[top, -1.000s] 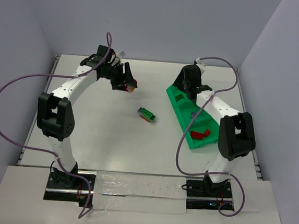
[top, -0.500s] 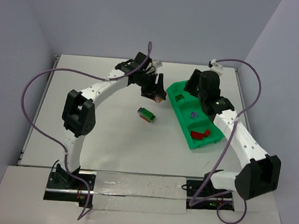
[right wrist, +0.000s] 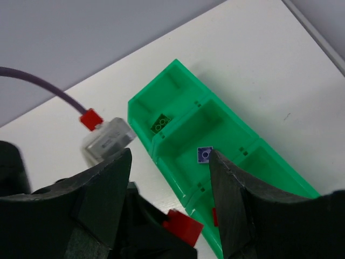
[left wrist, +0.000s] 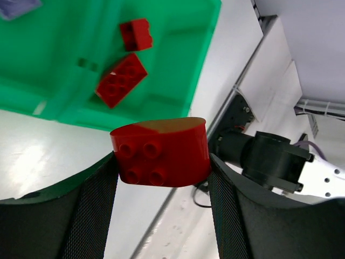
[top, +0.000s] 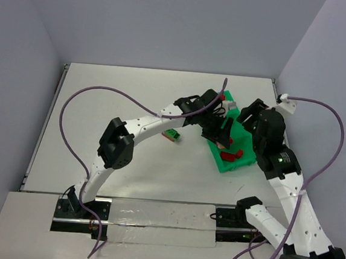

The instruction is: Sort the legos into containers by color

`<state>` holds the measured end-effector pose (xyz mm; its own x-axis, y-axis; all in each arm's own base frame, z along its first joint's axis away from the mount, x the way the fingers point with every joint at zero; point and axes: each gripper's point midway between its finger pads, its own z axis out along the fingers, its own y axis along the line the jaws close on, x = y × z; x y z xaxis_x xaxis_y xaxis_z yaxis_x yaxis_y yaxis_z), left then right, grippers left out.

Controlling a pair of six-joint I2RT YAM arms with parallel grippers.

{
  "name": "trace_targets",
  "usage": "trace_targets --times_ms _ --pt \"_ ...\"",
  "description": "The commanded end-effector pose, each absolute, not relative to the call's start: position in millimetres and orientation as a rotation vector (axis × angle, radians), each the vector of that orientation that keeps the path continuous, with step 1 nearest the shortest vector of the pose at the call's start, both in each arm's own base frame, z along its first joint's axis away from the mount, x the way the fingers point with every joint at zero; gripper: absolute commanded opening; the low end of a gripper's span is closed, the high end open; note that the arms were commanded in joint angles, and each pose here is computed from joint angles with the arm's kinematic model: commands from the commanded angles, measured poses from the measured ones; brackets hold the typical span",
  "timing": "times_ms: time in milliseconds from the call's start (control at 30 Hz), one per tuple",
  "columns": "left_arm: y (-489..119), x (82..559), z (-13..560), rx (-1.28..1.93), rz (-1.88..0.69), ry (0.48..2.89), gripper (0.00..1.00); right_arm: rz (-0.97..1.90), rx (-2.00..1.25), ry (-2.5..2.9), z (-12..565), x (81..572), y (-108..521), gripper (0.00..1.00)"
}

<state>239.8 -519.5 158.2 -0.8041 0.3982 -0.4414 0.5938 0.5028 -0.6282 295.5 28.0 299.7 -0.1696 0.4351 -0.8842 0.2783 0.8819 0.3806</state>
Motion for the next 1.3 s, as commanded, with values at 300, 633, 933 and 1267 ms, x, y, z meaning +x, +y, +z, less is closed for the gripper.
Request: trace_targets --times_ms 300,633,933,1267 --pt "-585 257 143 0.603 -1.077 2.39 0.0 0.208 0.615 1.591 335 231 0 0.67" --pt "-593 250 164 0.621 -1.114 2.327 0.79 0.195 0.607 1.575 339 216 -7 0.68" --pt "-580 236 220 0.66 -1.15 2.255 0.99 0.203 0.592 1.606 332 224 -1 0.69" --pt "-460 264 260 0.436 -0.916 2.285 0.86 0.283 0.475 1.618 343 247 25 0.7"
